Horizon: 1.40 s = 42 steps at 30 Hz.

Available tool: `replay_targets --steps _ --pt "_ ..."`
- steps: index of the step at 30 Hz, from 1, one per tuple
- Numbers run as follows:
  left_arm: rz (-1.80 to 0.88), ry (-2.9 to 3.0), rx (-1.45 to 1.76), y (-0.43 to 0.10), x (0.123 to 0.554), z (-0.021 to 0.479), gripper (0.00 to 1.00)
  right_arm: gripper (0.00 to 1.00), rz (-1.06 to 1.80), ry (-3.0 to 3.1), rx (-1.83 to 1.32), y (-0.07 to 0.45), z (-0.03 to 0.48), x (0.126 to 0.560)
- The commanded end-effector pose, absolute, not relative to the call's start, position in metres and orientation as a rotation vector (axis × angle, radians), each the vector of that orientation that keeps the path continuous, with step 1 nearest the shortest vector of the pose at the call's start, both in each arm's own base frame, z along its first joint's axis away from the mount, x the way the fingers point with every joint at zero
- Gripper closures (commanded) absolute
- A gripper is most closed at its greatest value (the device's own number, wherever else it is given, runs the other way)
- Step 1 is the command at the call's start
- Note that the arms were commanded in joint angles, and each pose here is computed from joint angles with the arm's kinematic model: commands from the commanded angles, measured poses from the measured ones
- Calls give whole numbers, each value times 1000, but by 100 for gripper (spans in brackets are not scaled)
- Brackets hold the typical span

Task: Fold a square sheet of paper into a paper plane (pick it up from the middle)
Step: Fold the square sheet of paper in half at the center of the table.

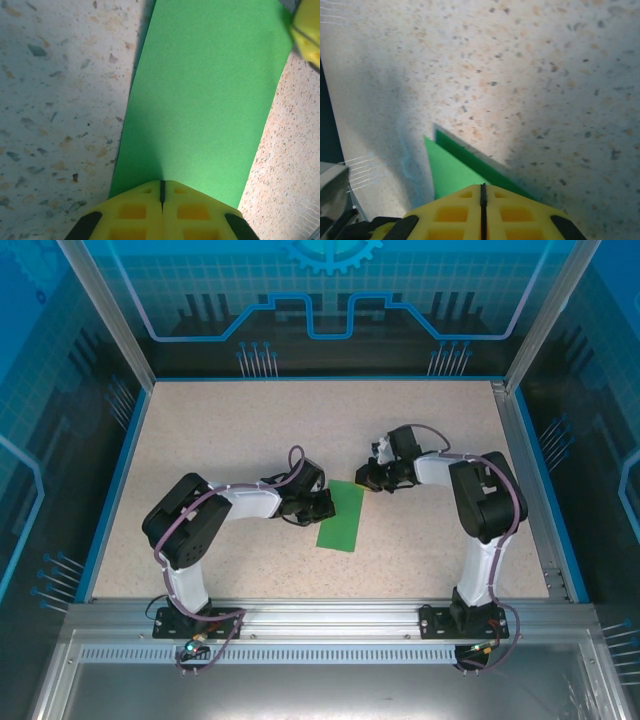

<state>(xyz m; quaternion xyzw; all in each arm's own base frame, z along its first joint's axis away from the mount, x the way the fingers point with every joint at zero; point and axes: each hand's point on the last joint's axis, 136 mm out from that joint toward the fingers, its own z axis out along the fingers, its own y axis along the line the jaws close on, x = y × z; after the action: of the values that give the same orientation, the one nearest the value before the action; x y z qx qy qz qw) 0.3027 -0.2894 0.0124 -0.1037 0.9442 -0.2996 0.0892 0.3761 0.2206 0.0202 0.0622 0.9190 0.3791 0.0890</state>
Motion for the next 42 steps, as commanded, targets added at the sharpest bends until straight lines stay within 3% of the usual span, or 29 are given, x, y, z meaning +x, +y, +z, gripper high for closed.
replay_targets --steps 1,6,14,31,35,42 --pt "-687 2983 -331 -261 266 -33 100 91 1090 2793 249 210 -6 372" --pt "-691 2983 -328 -261 266 -32 100 91 1142 2796 302 207 -17 368" --pt "-689 2985 -330 -262 267 -33 100 90 1188 2678 240 208 40 386" --pt "-691 2981 -328 -262 267 -29 100 91 942 2970 401 189 -22 359" --pt "-690 2981 -332 -262 268 -29 100 91 1042 2947 427 195 -1 364" --pt "-687 2979 -334 -261 268 -29 100 88 1173 2720 294 200 79 378"
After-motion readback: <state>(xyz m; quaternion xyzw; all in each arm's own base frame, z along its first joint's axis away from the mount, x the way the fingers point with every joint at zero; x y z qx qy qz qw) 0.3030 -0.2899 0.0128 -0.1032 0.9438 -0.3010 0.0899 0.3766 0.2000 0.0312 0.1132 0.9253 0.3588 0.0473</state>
